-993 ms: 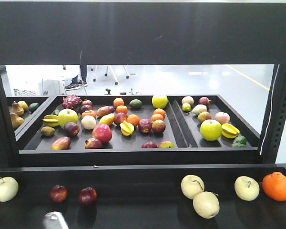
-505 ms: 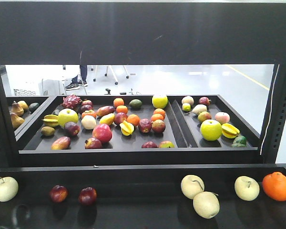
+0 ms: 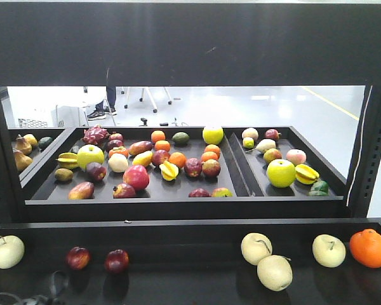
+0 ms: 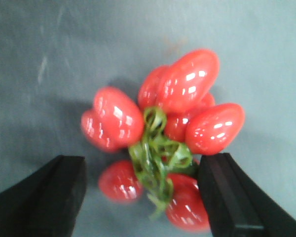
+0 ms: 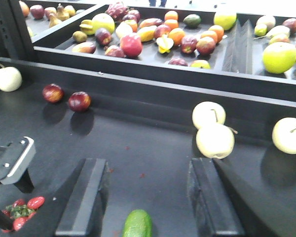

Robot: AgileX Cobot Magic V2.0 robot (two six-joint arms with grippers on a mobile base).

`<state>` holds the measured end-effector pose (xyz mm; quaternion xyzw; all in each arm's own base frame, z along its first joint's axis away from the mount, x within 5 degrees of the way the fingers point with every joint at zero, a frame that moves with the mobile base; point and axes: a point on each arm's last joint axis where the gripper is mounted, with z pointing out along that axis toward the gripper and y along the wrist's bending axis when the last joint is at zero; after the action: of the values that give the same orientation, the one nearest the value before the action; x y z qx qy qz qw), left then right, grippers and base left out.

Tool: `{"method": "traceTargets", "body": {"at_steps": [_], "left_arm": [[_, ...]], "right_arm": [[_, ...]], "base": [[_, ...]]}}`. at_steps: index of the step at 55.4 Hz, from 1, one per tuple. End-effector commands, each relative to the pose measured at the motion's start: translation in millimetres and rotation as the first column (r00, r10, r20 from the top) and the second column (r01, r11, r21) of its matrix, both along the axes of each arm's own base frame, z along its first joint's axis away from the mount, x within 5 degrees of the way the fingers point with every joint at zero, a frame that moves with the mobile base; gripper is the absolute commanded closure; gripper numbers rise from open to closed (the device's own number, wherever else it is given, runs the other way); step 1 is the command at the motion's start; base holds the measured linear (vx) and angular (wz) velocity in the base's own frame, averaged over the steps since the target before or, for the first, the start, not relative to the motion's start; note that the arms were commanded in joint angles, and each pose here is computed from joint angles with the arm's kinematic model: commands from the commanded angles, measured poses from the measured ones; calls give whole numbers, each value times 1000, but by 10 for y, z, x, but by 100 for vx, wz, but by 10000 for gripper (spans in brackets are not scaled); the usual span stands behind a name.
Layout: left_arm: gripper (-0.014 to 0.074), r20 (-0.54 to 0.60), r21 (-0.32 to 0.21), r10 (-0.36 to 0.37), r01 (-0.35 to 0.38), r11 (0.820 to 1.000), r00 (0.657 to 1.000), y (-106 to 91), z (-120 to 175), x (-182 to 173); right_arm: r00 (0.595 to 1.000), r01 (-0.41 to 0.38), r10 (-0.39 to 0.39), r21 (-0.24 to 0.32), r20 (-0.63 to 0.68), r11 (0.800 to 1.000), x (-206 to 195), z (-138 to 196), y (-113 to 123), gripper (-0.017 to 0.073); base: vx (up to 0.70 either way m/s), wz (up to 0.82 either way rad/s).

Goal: Pick snacks and fruit into basket
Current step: 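Grasp the red strawberry cluster with the left gripper, then lift the strawberry cluster off the shelf with the left gripper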

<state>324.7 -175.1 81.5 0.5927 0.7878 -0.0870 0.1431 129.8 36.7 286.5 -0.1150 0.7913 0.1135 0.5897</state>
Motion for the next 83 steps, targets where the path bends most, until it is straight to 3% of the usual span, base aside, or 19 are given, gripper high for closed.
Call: {"method": "traceTargets", "body": {"at_steps": [1,20,27,35,42,51,55,60,65,68,74,79,83], "left_arm": [[48,64,-54,20,-16,998,998,-114,201,102],[81,-8,-65,44,-45,997,999,-173,26,73],[180,-10,-70,39,-40,997,999,-176,68,66],[391,-16,-75,42,-43,996,999,-179,93,59],[604,-31,-118,112,-115,986,993,-191,162,73],[603,-26,-153,175,-177,972,984,-189,319,86],[604,-22,-185,224,-224,957,974,-154,455,109],[604,-17,-243,314,-309,920,949,-26,687,171],[604,-29,-311,403,-391,866,915,138,939,221],[603,-46,-355,452,-437,826,891,245,1087,231],[602,-77,-427,561,-536,729,824,513,1352,199],[602,-67,-464,629,-583,667,774,739,1494,102],[601,-50,-492,695,-623,608,717,928,1583,-27]], "right_arm": [[997,46,-47,12,66,999,43,130,-35,124],[995,60,-61,11,80,998,49,141,-47,124],[995,61,-62,11,81,998,50,142,-48,124],[994,68,-69,12,88,998,53,148,-54,124],[993,73,-73,12,92,997,55,152,-58,124],[992,76,-77,13,96,997,56,155,-61,124],[992,76,-77,13,96,997,56,155,-61,124],[993,76,-77,14,95,997,56,154,-60,124],[995,63,-65,22,77,998,51,141,-47,124],[999,37,-38,10,38,999,79,107,-20,124],[998,-35,35,-7,-55,999,181,93,60,124],[985,-73,75,21,-153,997,368,118,136,123],[967,-104,108,29,-232,994,532,144,195,116]], "base": [[0,0],[0,0],[0,0],[0,0],[0,0],[0,0],[0,0],[0,0],[0,0],[0,0],[0,0],[0,0],[0,0]]}}
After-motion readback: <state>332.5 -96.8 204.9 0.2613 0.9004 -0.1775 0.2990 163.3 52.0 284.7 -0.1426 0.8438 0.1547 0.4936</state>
